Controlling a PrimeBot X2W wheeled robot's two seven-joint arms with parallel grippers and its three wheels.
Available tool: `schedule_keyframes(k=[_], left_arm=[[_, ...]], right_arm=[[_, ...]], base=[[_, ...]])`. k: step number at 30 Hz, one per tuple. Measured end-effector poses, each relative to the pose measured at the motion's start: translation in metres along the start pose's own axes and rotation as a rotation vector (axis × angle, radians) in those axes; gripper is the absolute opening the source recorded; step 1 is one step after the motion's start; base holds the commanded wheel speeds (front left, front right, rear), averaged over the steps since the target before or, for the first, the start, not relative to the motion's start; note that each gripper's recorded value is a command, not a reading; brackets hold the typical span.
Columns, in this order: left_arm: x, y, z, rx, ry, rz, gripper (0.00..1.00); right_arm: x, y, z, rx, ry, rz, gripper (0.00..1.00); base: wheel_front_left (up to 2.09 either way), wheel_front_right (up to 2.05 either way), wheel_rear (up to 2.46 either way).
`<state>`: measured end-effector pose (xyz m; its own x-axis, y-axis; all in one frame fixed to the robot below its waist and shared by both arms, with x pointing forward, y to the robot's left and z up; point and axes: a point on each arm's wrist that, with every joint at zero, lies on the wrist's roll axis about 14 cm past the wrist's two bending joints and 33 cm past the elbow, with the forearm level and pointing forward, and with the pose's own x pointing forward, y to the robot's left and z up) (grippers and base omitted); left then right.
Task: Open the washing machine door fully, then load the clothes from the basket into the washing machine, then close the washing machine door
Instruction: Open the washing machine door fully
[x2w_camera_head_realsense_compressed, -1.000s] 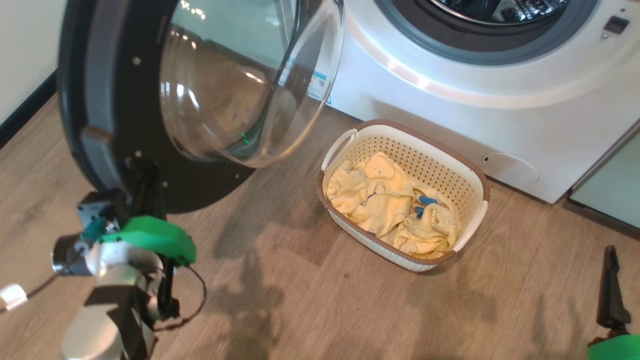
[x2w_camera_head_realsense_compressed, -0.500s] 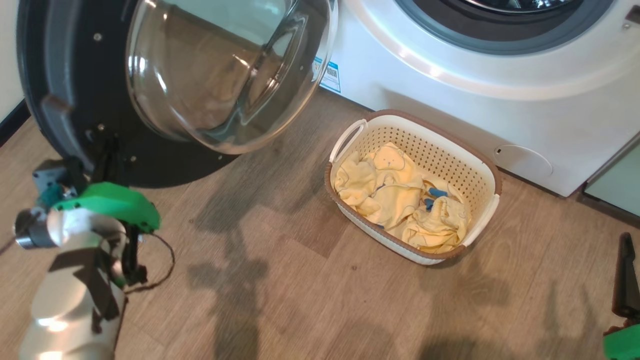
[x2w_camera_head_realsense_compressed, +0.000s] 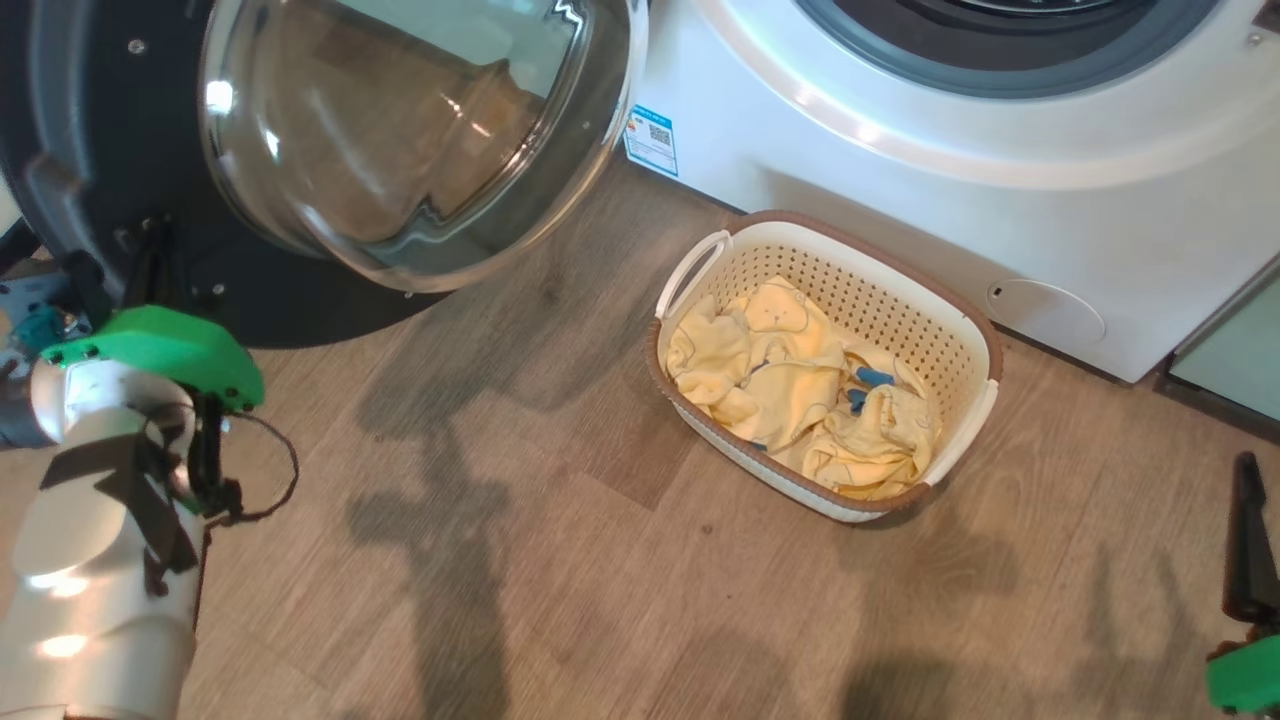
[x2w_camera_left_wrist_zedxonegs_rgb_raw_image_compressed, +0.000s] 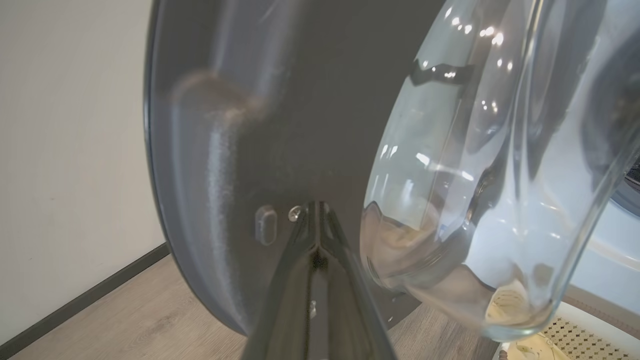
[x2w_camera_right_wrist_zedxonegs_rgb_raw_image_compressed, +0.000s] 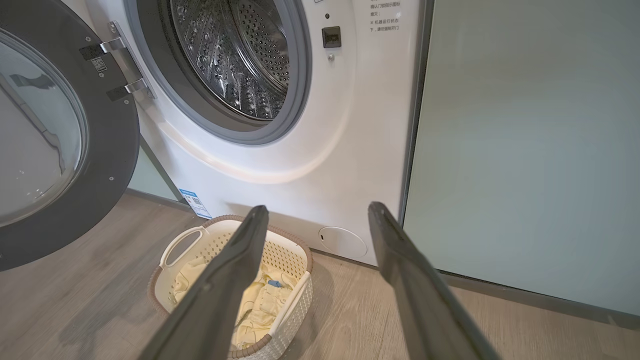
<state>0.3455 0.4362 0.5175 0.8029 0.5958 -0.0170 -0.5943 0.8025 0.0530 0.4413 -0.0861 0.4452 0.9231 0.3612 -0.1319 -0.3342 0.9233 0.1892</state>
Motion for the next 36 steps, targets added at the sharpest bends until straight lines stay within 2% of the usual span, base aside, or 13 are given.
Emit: schedule_keyframes(k=[18,30,36], left_arm=[[0.007,0.001,0.018,-0.036,-0.060,0.009,0.00],[-0.031,-0.006,0.016,-0.064,-0.112,0.002,0.00],[-0.056,-0.020,0.021,-0.061,-0.155,-0.041,0.00]], right_arm=[[-0.005,-0.005,0.003,0.008,-0.010,-0.020,1.00],[-0.010,-0.003,0.010,0.023,-0.040,-0.037,1.00],[-0.017,-0.007,0.016,0.026,-0.065,-0.058,1.00]], base=[[0.00,0.00,0.00],[0.00,0.00,0.00],[0.00,0.00,0.00]])
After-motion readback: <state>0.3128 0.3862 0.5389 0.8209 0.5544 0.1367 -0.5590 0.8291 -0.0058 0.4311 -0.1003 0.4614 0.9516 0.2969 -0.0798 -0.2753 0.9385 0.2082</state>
